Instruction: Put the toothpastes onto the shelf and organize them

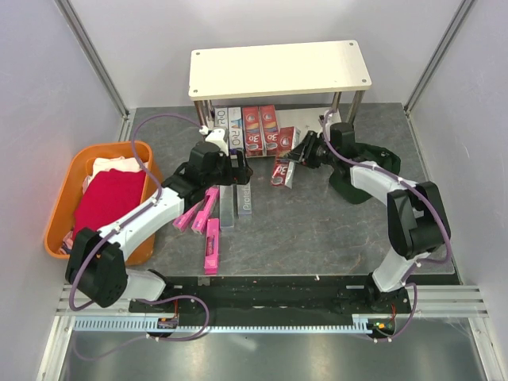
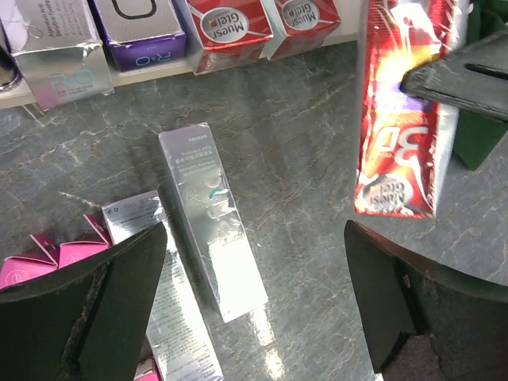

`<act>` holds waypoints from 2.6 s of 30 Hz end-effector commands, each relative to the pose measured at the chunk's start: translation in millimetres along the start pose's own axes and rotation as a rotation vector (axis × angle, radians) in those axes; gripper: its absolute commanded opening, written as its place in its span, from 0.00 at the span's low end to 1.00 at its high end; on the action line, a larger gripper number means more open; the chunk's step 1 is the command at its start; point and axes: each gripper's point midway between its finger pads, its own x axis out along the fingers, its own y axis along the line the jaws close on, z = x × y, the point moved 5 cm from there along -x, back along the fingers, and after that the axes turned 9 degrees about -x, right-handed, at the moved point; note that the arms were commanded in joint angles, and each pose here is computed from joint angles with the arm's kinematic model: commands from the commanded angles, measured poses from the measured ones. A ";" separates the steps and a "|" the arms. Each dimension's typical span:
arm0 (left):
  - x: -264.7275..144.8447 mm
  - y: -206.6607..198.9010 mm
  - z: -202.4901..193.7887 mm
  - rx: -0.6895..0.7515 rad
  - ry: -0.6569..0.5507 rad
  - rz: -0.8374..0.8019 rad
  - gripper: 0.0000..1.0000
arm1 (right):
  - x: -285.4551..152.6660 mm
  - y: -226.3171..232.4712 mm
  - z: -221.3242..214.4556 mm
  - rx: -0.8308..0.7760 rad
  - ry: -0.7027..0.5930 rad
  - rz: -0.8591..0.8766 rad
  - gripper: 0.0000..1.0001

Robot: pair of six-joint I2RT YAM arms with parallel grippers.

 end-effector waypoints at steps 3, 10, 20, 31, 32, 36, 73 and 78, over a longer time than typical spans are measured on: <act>-11.6 -4.4 8.7 0.005 -0.043 -0.051 1.00 | 10.6 -8.6 49.1 -0.082 -0.041 -0.035 0.29; -8.1 -5.4 2.8 -0.006 -0.016 -0.078 1.00 | 5.9 -15.6 101.8 -0.115 -0.134 -0.075 0.30; -4.2 -7.7 -3.1 -0.013 0.015 -0.104 1.00 | 28.6 -33.8 117.9 -0.108 -0.151 -0.131 0.32; 3.2 -5.1 -7.8 -0.012 0.036 -0.093 1.00 | 27.3 -52.1 109.1 -0.067 -0.297 -0.186 0.32; 4.1 -3.9 -8.0 -0.013 0.036 -0.088 1.00 | 28.3 -50.4 112.2 -0.071 -0.327 -0.171 0.32; 5.9 -4.4 -10.3 -0.017 0.049 -0.094 1.00 | 35.8 -59.1 109.0 -0.056 -0.368 -0.156 0.32; 15.1 -7.7 -26.0 -0.057 0.128 -0.140 1.00 | 53.4 -99.3 101.5 0.042 -0.349 -0.337 0.86; 15.4 -7.6 -27.5 -0.061 0.133 -0.141 1.00 | 47.0 -104.4 89.8 0.050 -0.342 -0.380 0.82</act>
